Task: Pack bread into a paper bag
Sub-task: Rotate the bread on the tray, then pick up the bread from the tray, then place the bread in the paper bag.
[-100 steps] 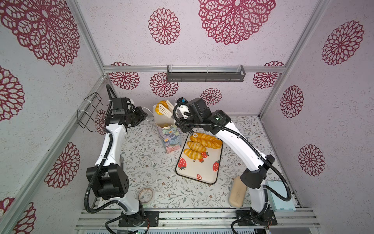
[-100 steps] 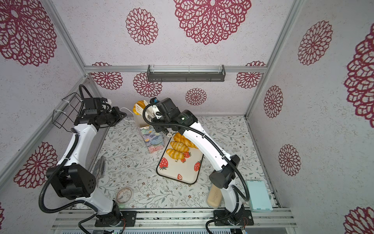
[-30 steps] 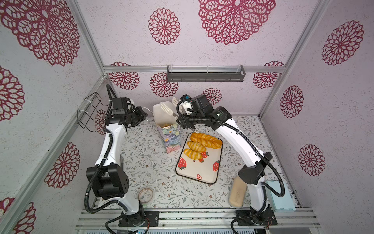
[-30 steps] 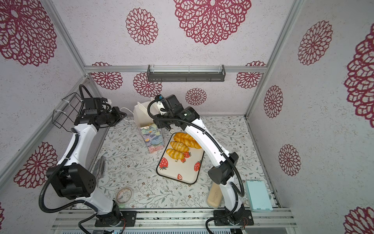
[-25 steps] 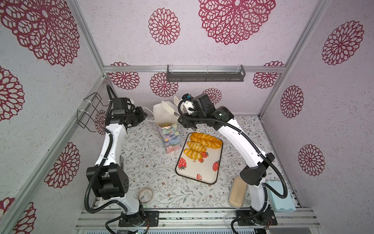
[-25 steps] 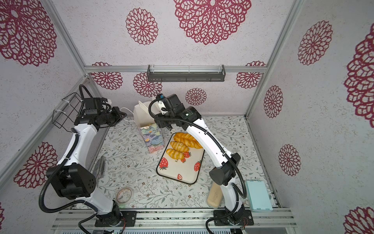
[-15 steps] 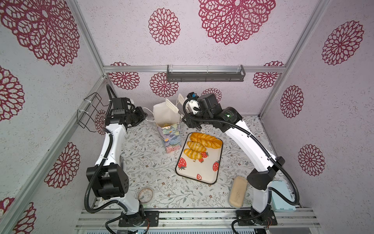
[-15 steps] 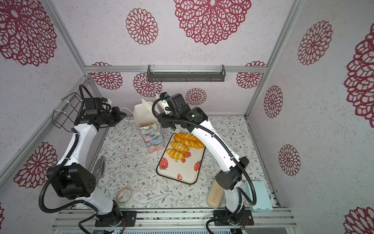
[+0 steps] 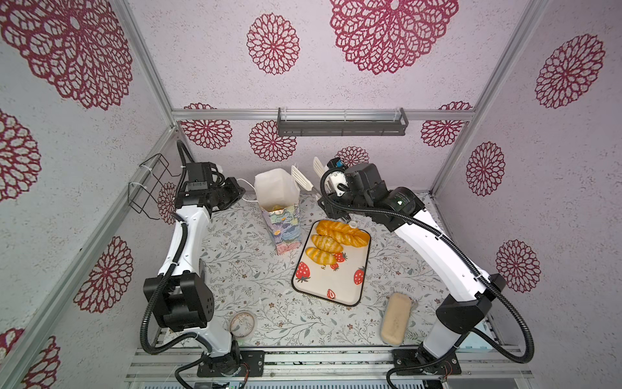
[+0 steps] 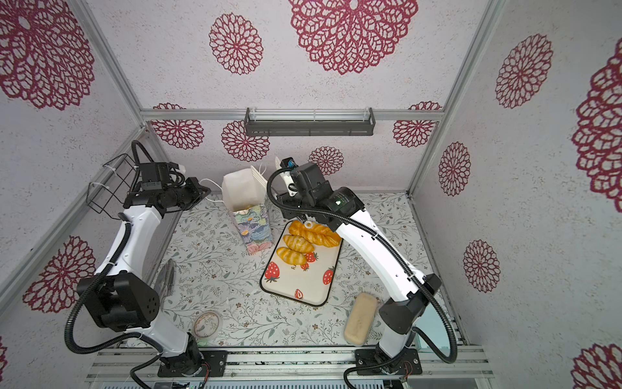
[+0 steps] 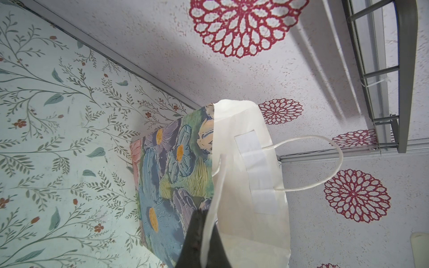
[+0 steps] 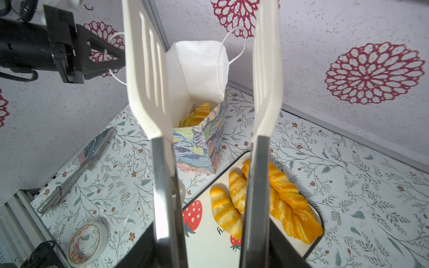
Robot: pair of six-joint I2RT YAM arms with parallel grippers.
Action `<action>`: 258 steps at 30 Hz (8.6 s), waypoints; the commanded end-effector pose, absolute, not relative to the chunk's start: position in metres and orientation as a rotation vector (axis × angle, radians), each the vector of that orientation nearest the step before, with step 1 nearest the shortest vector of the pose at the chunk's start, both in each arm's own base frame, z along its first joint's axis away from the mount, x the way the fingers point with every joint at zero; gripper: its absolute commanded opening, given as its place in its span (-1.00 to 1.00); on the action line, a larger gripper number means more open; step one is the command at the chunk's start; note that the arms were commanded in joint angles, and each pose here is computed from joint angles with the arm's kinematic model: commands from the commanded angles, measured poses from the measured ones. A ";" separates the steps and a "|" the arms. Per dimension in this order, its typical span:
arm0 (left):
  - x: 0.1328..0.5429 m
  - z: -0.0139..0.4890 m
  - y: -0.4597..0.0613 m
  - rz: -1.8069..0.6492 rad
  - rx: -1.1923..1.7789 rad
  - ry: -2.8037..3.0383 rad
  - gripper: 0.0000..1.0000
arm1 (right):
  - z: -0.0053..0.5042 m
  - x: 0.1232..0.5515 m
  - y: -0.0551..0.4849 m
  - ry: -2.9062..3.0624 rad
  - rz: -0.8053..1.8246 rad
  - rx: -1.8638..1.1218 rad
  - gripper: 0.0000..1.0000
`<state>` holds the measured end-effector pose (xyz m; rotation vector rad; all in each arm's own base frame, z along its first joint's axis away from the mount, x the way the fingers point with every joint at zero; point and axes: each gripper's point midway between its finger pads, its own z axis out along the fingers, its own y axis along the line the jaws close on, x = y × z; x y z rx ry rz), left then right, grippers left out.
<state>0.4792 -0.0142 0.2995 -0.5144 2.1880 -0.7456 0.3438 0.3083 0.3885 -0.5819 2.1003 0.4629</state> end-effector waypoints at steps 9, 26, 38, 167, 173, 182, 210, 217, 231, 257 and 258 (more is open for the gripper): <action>0.479 0.301 -0.015 -0.744 -0.498 2.179 -1.00 | 0.389 0.330 0.253 2.083 0.413 -0.436 0.14; 0.479 0.304 -0.016 -0.742 -0.490 2.172 -1.00 | 0.280 0.300 0.230 2.333 0.410 -0.420 0.14; 0.480 0.302 -0.015 -0.740 -0.495 2.175 -1.00 | 0.212 0.280 0.237 2.490 0.477 -0.449 0.14; 0.483 0.289 -0.014 -0.743 -0.511 2.201 -1.00 | 0.148 0.260 0.255 2.620 0.249 -0.795 -0.23; 0.483 0.289 -0.015 -0.746 -0.511 2.202 -1.00 | 0.171 0.263 0.253 2.566 0.259 -0.756 -0.25; 0.483 0.291 -0.015 -0.743 -0.508 2.199 -1.00 | 0.219 0.272 0.254 2.463 0.292 -0.697 -0.26; 0.483 0.290 -0.015 -0.748 -0.509 2.200 -1.00 | 0.332 0.291 0.265 2.227 0.370 -0.652 -0.26; 0.483 0.290 -0.014 -0.745 -0.511 2.199 -1.00 | 0.355 0.301 0.283 2.165 0.417 -0.673 -0.26; 0.484 0.289 -0.015 -0.750 -0.511 2.201 -1.00 | 0.380 0.323 0.320 2.081 0.502 -0.707 -0.26; 0.484 0.294 -0.018 -0.772 -0.488 2.187 -1.00 | 0.374 0.364 0.397 2.042 0.674 -0.753 -0.27; 0.484 0.294 -0.018 -0.773 -0.487 2.185 -1.00 | 0.371 0.365 0.398 2.046 0.673 -0.755 -0.27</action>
